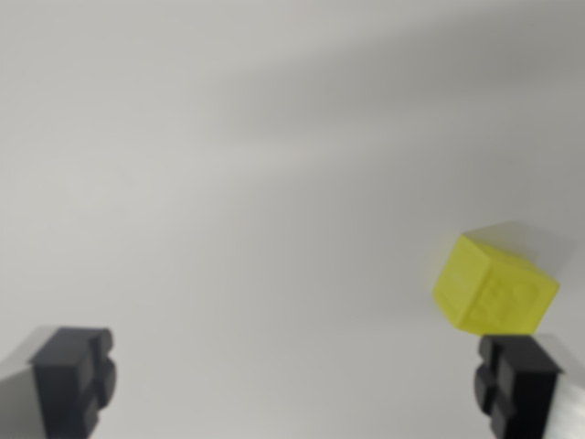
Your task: Pick yellow cube
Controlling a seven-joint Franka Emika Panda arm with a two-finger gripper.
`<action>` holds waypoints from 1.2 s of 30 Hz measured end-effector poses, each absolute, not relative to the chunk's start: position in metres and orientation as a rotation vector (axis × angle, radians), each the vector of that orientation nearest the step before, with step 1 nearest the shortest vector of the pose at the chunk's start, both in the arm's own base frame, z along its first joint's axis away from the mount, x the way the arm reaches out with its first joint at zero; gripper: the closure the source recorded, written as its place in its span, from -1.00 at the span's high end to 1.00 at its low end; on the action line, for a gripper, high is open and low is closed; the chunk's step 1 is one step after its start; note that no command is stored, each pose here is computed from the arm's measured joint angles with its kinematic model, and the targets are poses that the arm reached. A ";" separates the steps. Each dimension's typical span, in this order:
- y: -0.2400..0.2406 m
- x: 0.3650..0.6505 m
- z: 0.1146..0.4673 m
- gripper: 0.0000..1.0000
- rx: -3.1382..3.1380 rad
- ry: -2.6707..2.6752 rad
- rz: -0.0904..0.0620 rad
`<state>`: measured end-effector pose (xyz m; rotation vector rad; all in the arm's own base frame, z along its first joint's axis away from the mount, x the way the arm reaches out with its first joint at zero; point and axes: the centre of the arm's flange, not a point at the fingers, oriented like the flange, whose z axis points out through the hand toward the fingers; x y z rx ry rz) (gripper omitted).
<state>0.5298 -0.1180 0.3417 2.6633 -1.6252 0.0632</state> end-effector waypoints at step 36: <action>-0.179 0.476 0.252 1.00 2.533 -1.841 0.032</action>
